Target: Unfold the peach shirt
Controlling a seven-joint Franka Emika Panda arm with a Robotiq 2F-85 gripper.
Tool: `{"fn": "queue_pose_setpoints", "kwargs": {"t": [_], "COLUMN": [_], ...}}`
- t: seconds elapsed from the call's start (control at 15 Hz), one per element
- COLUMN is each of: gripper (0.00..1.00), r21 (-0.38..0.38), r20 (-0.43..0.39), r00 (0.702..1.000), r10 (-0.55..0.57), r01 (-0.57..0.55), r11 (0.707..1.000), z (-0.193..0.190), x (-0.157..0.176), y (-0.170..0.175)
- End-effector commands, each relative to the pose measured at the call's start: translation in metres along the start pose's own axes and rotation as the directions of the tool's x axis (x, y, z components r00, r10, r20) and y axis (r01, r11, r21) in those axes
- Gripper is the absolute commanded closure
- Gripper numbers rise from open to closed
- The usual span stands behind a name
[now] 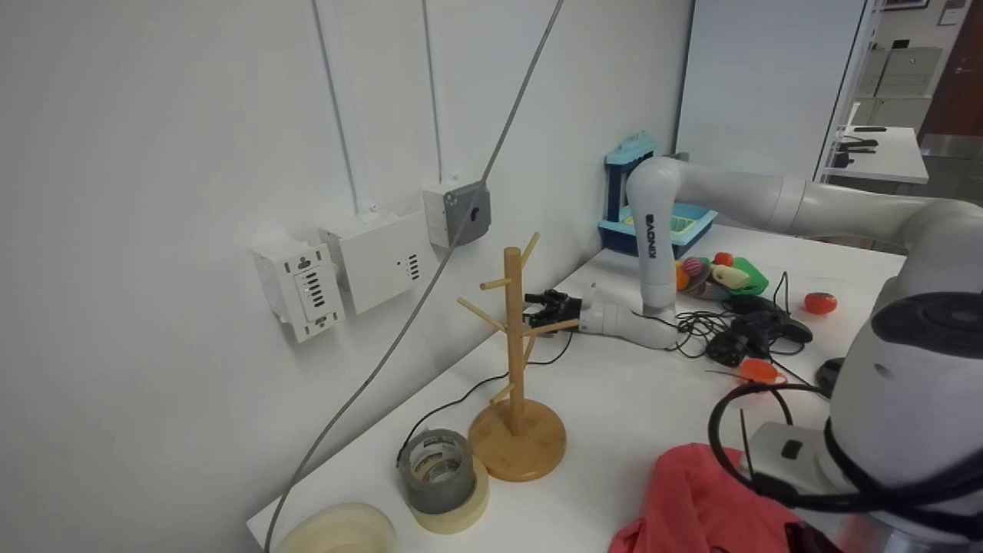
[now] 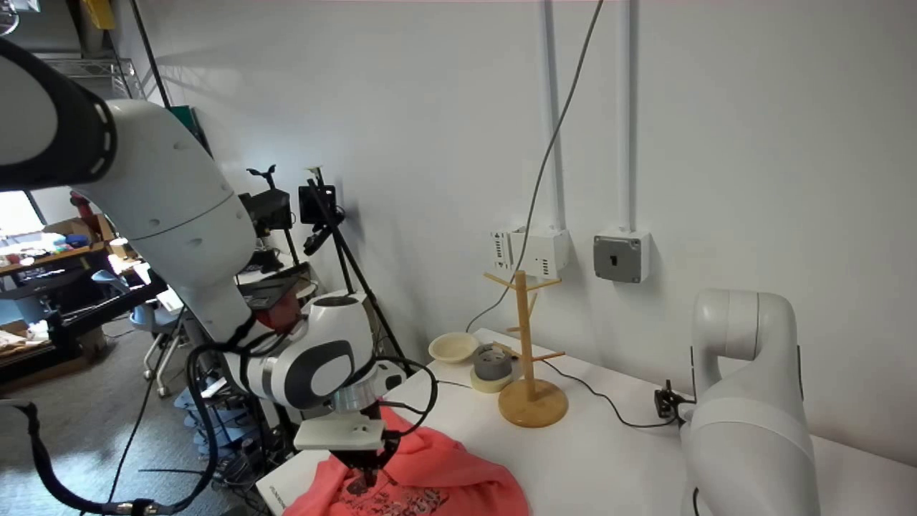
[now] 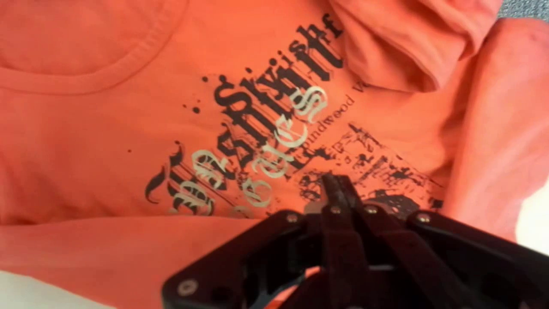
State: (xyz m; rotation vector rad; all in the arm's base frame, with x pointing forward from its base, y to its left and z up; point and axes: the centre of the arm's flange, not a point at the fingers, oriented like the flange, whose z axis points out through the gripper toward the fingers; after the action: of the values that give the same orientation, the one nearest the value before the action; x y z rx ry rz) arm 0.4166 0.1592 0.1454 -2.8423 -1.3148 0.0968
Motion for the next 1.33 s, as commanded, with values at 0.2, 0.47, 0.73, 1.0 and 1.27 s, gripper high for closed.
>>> {"fn": "queue_pose_setpoints", "kwargs": {"t": [0.2,0.47,0.73,1.0,1.27], "gripper": [1.00,1.00,1.00,1.00,1.00], "r21": [-0.073,-0.116,-0.134,-0.149,-0.164], "r20": [0.024,-0.013,-0.048,-0.056,-0.074], "r00": [0.997,0.987,0.966,0.946,0.920], "r10": [0.073,0.162,0.253,0.319,0.386], "r01": [-0.072,-0.162,-0.257,-0.324,-0.393], "r11": [0.995,0.980,0.957,0.934,0.905], "z": [0.040,0.056,0.070,0.082,0.083], "x": [-0.018,-0.018,-0.016,-0.023,-0.022], "y": [0.035,0.048,0.056,0.064,0.084]}}
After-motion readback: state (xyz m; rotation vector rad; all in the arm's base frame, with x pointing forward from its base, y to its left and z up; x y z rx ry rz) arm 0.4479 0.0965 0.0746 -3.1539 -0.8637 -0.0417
